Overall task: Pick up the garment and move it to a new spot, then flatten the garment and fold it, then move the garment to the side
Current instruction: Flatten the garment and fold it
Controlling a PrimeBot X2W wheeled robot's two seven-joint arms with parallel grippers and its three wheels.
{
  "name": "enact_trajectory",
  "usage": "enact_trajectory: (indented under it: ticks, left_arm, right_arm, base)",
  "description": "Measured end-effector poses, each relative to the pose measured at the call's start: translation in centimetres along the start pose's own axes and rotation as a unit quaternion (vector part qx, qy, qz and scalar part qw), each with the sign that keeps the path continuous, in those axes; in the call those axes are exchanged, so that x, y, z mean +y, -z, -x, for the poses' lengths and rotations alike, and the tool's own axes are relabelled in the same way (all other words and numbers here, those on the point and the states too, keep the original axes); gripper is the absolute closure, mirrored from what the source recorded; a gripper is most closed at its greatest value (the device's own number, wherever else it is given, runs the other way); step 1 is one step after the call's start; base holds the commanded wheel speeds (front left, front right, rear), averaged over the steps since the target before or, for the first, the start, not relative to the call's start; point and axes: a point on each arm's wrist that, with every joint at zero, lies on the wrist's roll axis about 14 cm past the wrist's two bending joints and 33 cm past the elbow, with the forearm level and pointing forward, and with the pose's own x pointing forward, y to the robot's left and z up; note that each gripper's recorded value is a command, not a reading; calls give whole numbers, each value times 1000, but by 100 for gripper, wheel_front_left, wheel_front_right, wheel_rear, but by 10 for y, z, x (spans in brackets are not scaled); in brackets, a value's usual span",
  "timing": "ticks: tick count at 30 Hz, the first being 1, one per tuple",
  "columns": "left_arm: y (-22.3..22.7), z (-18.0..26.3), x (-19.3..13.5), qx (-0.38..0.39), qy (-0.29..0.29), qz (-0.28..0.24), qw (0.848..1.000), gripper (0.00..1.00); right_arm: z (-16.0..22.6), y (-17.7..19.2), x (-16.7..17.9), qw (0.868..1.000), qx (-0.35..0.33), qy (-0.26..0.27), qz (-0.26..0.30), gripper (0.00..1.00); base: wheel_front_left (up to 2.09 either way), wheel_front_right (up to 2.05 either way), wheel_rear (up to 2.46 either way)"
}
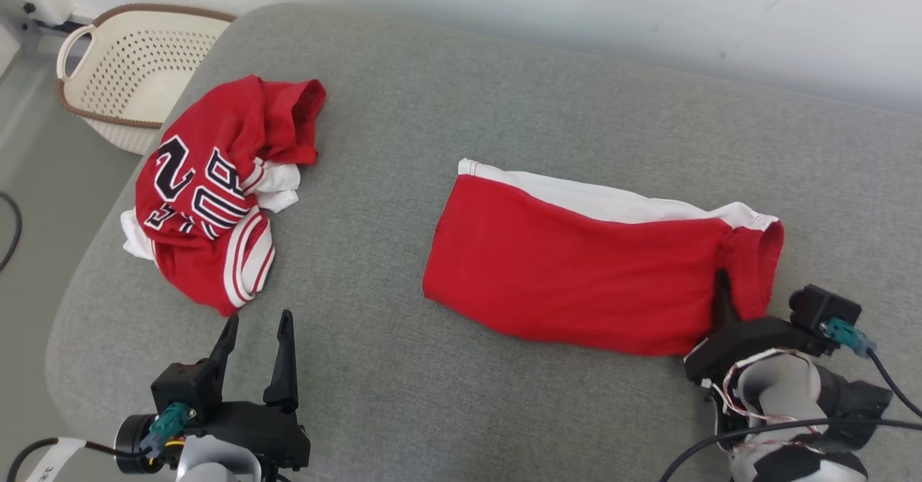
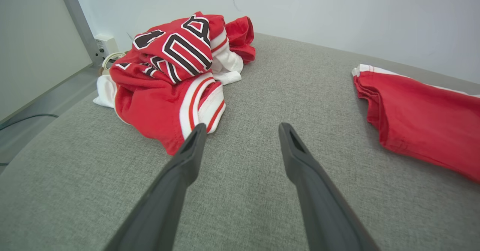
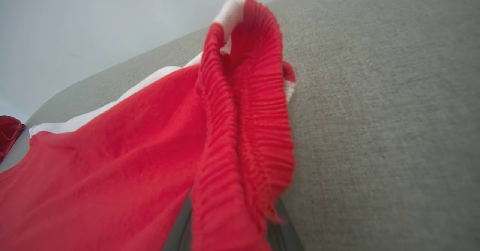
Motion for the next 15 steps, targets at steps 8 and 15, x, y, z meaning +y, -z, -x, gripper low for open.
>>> enact_trajectory:
  ticks: [8,15]
  left_arm:
    - [-1,-1,-15,-3,19,7,1000,0]
    - [4,-1,-37,4,46,16,999,0]
  right_arm:
    - [24,-9,-44,999,-14,49,-8,100]
    - [44,-35,-73,996,-38,64,44,100]
  base:
    - [0,0,0]
    - [0,0,0]
